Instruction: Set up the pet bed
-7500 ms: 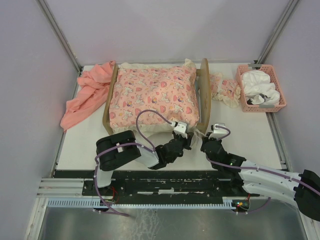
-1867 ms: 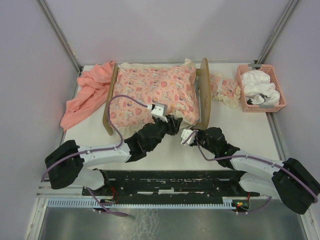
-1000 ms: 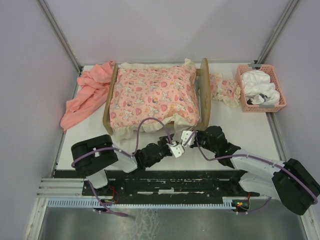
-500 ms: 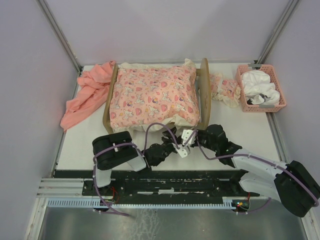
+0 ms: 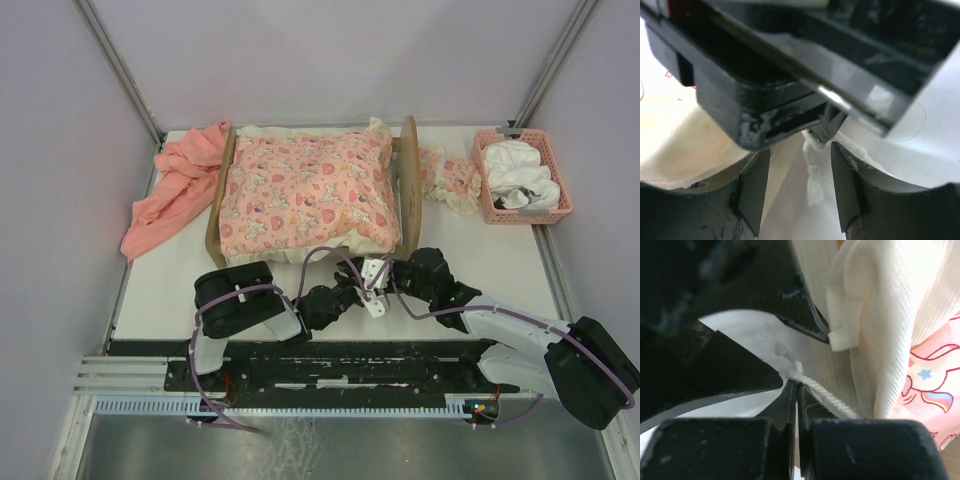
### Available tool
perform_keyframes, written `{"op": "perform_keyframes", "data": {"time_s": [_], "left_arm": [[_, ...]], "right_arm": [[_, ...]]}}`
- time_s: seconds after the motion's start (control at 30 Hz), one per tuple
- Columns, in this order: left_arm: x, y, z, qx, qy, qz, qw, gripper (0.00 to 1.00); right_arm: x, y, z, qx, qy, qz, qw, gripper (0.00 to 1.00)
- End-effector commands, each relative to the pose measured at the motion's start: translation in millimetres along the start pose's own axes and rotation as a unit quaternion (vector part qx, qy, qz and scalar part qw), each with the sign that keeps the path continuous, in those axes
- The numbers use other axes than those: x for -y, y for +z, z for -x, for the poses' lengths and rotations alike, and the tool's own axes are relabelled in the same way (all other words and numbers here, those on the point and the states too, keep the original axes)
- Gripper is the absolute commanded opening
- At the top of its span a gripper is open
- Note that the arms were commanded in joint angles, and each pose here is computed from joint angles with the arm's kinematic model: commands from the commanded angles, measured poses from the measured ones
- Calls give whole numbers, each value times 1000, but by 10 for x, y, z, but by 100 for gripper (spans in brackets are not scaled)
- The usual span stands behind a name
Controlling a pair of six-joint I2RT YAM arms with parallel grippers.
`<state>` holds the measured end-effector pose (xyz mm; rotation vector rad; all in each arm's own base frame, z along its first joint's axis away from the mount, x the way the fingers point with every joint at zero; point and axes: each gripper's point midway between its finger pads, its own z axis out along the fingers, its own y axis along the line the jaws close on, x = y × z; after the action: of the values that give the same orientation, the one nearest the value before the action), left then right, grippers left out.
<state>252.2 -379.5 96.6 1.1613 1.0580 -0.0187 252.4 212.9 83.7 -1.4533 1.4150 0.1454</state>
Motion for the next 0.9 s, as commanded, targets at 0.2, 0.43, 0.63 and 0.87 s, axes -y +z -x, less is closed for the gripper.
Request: {"op": "perform_keyframes", "data": {"time_s": [0.2, 0.43, 0.63, 0.87], "left_arm": [[-27, 84, -17, 3, 9, 21, 1000, 57], [-30, -44, -166, -6, 2, 20, 1000, 58], [-26, 17, -170, -7, 10, 20, 1000, 58], [-109, 64, -129, -3, 12, 36, 999, 52]], "right_arm": [[137, 23, 280, 42, -21, -8, 999, 2], [103, 1, 272, 41, -27, 1, 999, 2], [109, -9, 301, 46, -29, 2, 999, 2], [81, 8, 267, 41, -30, 9, 999, 2]]}}
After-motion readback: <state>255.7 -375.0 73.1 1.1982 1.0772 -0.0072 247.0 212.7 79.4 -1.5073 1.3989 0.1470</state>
